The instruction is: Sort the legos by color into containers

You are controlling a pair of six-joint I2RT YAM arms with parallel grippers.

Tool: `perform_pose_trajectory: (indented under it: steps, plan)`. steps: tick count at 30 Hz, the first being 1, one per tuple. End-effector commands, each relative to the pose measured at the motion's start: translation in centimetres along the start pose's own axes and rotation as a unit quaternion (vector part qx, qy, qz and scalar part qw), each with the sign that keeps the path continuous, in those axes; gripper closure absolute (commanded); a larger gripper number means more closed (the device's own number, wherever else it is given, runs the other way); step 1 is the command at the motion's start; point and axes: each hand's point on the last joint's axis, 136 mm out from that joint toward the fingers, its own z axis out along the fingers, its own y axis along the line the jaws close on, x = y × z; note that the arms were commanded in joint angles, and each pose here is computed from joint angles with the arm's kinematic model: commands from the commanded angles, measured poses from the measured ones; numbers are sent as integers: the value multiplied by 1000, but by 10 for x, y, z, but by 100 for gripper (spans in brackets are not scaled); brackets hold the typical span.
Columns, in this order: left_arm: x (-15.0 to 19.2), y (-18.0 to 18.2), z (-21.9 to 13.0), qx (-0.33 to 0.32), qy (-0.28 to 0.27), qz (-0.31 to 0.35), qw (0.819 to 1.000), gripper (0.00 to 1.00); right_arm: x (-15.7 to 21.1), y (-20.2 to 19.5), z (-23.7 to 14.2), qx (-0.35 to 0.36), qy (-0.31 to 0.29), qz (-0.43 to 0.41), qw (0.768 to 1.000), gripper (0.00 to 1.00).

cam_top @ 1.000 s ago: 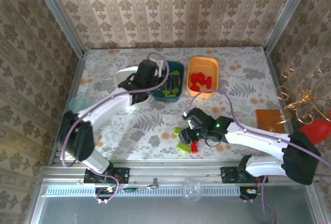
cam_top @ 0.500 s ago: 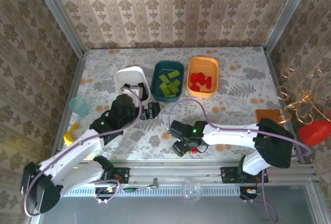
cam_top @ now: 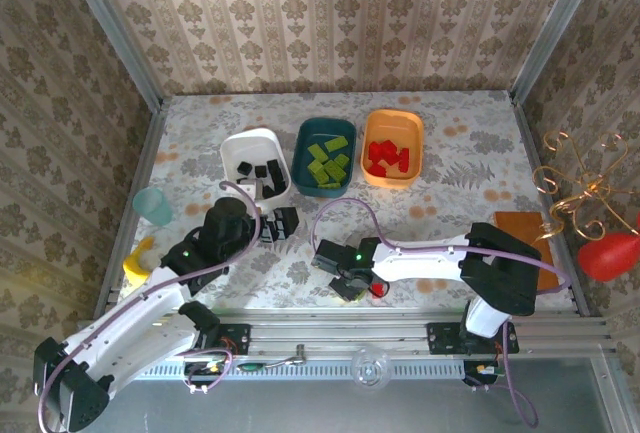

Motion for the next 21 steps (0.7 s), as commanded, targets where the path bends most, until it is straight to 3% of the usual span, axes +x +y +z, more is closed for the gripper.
perform_pose_trajectory:
  steps: [1, 6, 13, 21]
  plan:
    - [6, 6, -4, -10, 1, -7, 1000, 0, -55, 14, -22, -29, -102, 0, 994, 74]
    - [17, 11, -6, -7, 7, -15, 1000, 0, -99, 7, -69, -57, -187, 15, 981, 75]
    - [40, 22, -6, -10, 21, -36, 999, 0, -165, -81, -113, -45, -283, 139, 948, 77]
    - [58, 19, -4, -6, 42, -32, 999, 0, -237, -179, -84, 8, -266, 248, 931, 76]
